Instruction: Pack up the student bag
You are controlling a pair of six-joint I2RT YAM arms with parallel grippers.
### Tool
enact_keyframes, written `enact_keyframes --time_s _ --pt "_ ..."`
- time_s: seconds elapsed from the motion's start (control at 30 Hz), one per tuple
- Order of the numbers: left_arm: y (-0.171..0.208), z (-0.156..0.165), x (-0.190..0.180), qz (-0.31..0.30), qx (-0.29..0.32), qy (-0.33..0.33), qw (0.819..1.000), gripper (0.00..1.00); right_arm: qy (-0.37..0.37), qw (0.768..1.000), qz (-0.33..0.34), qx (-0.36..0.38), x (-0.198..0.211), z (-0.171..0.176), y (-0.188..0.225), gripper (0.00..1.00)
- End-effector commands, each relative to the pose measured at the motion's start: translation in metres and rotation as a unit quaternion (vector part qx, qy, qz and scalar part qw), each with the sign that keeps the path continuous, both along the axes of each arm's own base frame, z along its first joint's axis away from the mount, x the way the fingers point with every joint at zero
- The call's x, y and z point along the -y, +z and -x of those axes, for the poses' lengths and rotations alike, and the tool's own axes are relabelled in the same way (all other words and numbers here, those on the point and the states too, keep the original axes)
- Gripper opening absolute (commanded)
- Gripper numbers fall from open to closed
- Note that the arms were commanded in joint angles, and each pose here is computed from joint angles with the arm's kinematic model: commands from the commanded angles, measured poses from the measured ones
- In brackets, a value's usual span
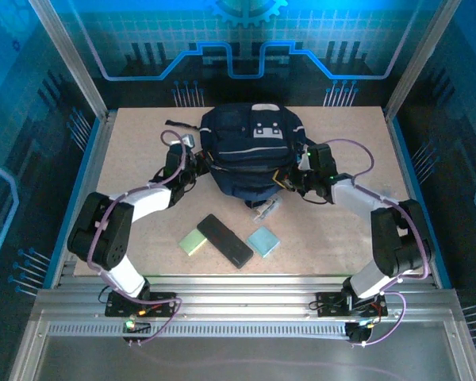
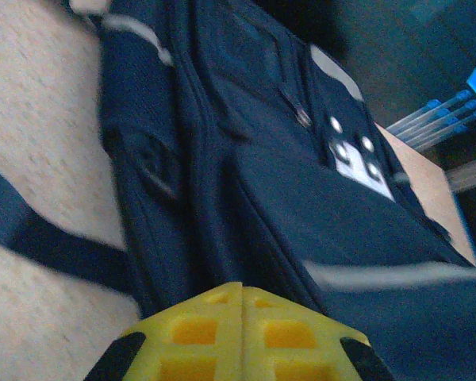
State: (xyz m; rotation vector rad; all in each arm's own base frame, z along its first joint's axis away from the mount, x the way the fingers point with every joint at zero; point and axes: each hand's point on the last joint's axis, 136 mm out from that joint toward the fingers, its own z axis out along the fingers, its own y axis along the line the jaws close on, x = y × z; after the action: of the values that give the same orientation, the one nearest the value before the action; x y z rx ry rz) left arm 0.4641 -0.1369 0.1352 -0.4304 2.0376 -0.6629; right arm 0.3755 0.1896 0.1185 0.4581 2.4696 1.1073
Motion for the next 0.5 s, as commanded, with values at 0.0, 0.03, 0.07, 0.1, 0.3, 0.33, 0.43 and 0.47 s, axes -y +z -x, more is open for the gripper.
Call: enact_keyframes --time_s 0.0,0.03,0.07,0.1,0.3,0.33,0.43,0.47 --pt "0.017 -0.042 -0.056 -0.052 0.054 0.081 0.994 0.00 -0.003 0.998 0.057 0.012 0.034 -0.003 0.009 0.00" --pt "0.016 -0.048 -0.056 -0.056 0.056 0.078 0.994 0.00 -0.004 0.998 0.062 0.013 0.038 -0.004 0.011 0.00" --pt "0.016 -0.054 -0.056 -0.058 0.057 0.072 0.994 0.00 -0.008 0.997 0.069 0.019 0.044 -0.005 0.016 0.00" --pt "0.015 -0.057 -0.056 -0.059 0.056 0.066 0.994 0.00 -0.011 0.997 0.076 0.024 0.051 -0.007 0.020 0.00" --pt "0.019 -0.061 -0.040 -0.050 0.055 0.025 0.997 0.00 -0.003 0.995 0.084 0.052 0.078 -0.020 0.041 0.00" --pt "0.018 -0.058 -0.036 -0.036 0.053 0.019 0.998 0.00 0.000 0.994 0.095 0.050 0.082 -0.022 0.039 0.00" --pt "0.012 -0.040 -0.014 0.006 0.043 -0.012 0.999 0.00 -0.025 0.990 0.140 0.003 0.112 -0.027 0.022 0.23" --pt "0.008 -0.033 -0.006 0.019 0.036 -0.024 0.999 0.03 -0.033 0.989 0.144 -0.004 0.120 -0.028 0.020 0.32"
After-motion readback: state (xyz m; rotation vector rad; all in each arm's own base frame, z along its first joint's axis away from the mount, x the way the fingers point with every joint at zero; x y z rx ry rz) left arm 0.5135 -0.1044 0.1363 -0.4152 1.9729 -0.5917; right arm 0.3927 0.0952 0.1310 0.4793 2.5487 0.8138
